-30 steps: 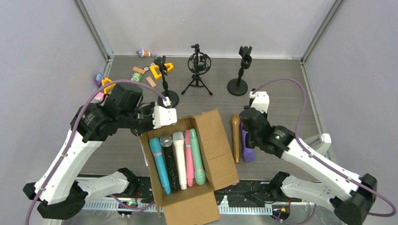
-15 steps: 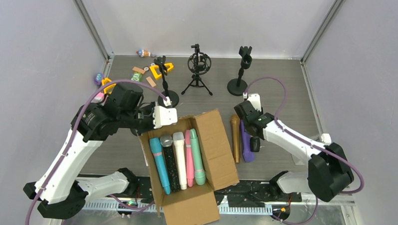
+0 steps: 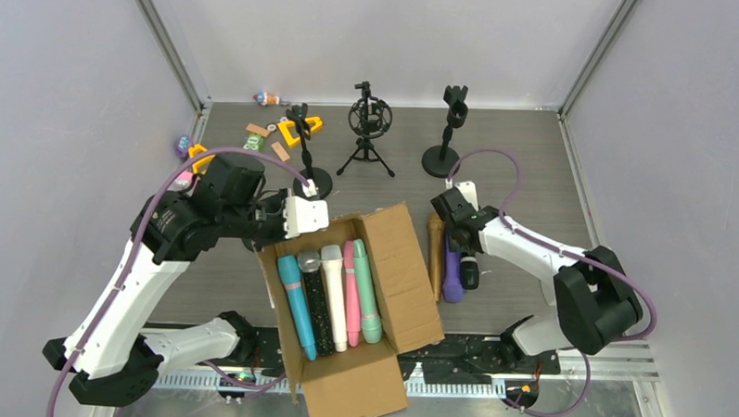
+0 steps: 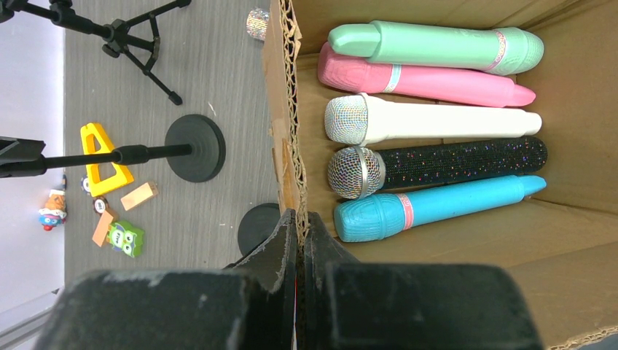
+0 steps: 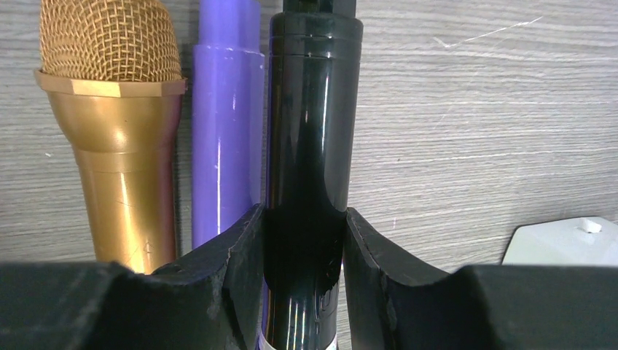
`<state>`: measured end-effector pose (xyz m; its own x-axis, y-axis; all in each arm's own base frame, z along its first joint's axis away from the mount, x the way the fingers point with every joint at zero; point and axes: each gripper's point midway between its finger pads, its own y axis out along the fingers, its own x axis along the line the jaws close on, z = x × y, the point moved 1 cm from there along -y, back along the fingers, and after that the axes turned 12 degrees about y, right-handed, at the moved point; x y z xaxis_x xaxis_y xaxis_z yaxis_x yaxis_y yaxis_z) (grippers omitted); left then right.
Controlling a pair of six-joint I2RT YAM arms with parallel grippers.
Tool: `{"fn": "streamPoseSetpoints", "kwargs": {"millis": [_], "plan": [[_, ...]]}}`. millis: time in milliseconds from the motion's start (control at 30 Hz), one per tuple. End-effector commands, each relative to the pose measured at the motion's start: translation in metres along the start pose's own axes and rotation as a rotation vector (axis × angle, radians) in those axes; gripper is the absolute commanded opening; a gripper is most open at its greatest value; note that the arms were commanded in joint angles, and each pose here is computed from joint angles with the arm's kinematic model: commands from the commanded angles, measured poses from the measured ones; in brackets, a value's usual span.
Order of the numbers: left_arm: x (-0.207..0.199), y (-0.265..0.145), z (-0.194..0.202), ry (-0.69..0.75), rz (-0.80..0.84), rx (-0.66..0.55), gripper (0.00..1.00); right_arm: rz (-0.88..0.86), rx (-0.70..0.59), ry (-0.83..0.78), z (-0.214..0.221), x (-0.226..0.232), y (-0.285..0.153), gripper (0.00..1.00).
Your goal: Attach the microphones to the stand
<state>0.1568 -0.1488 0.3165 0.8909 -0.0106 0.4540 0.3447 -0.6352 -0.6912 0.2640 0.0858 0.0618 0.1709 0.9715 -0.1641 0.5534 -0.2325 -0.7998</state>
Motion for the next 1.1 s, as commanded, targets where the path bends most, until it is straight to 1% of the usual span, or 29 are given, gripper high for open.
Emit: {"fn": "streamPoseSetpoints", "kwargs": {"millis": [0, 67, 100, 133, 300, 400, 533, 667, 733, 767, 800, 833, 867, 900, 933, 967, 1000, 1067], "plan": [[-0.007, -0.013, -0.014, 0.002, 0.008, -0.066, 0.00, -0.017, 0.059, 0.001, 0.012, 0.003, 0.003, 0.42], [-0.006, -0.013, -0.015, 0.003, 0.006, -0.066, 0.00, -0.022, 0.076, -0.001, 0.017, 0.003, 0.003, 0.48], [-0.006, -0.013, -0.015, 0.003, 0.006, -0.067, 0.00, -0.025, 0.077, 0.005, 0.018, 0.003, 0.002, 0.52], [-0.005, -0.013, -0.015, 0.004, 0.004, -0.067, 0.00, -0.022, 0.083, 0.005, 0.020, 0.001, 0.002, 0.54], [-0.004, -0.012, -0.015, 0.003, 0.004, -0.067, 0.00, -0.027, 0.054, 0.030, 0.011, -0.002, -0.008, 0.68], [-0.004, -0.012, -0.016, 0.003, 0.002, -0.071, 0.00, -0.038, 0.009, 0.059, -0.005, -0.004, -0.022, 0.70], [-0.005, -0.012, -0.015, -0.010, 0.002, -0.070, 0.00, -0.143, -0.168, 0.172, -0.058, -0.009, -0.080, 0.68], [-0.006, -0.011, -0.015, -0.028, 0.003, -0.068, 0.00, -0.263, -0.332, 0.218, -0.095, -0.002, -0.153, 0.67], [-0.006, -0.011, -0.014, -0.038, 0.002, -0.065, 0.00, -0.393, -0.382, 0.150, -0.091, 0.032, -0.199, 0.67], [-0.006, -0.011, -0.015, -0.043, 0.003, -0.065, 0.00, -0.441, -0.399, 0.156, -0.094, 0.042, -0.218, 0.67], [-0.006, -0.011, -0.015, -0.047, 0.003, -0.065, 0.00, -0.507, -0.406, 0.095, -0.081, 0.064, -0.236, 0.66], [-0.007, -0.011, -0.015, -0.049, 0.007, -0.064, 0.00, -0.564, -0.416, 0.105, -0.080, 0.078, -0.252, 0.66], [-0.007, -0.010, -0.015, -0.055, 0.013, -0.062, 0.00, -0.639, -0.417, 0.056, -0.065, 0.104, -0.271, 0.66], [-0.007, -0.010, -0.015, -0.057, 0.013, -0.063, 0.00, -0.672, -0.414, 0.043, -0.057, 0.117, -0.279, 0.66], [-0.007, -0.010, -0.015, -0.060, 0.014, -0.062, 0.00, -0.727, -0.404, -0.007, -0.038, 0.144, -0.289, 0.67], [-0.007, -0.010, -0.015, -0.064, 0.014, -0.062, 0.00, -0.749, -0.397, -0.022, -0.028, 0.157, -0.293, 0.66], [-0.007, -0.011, -0.016, -0.067, 0.014, -0.063, 0.00, -0.785, -0.385, -0.067, -0.008, 0.179, -0.298, 0.67], [-0.007, -0.012, -0.016, -0.066, 0.013, -0.061, 0.00, -0.831, -0.367, -0.118, 0.023, 0.209, -0.298, 0.66]]}}
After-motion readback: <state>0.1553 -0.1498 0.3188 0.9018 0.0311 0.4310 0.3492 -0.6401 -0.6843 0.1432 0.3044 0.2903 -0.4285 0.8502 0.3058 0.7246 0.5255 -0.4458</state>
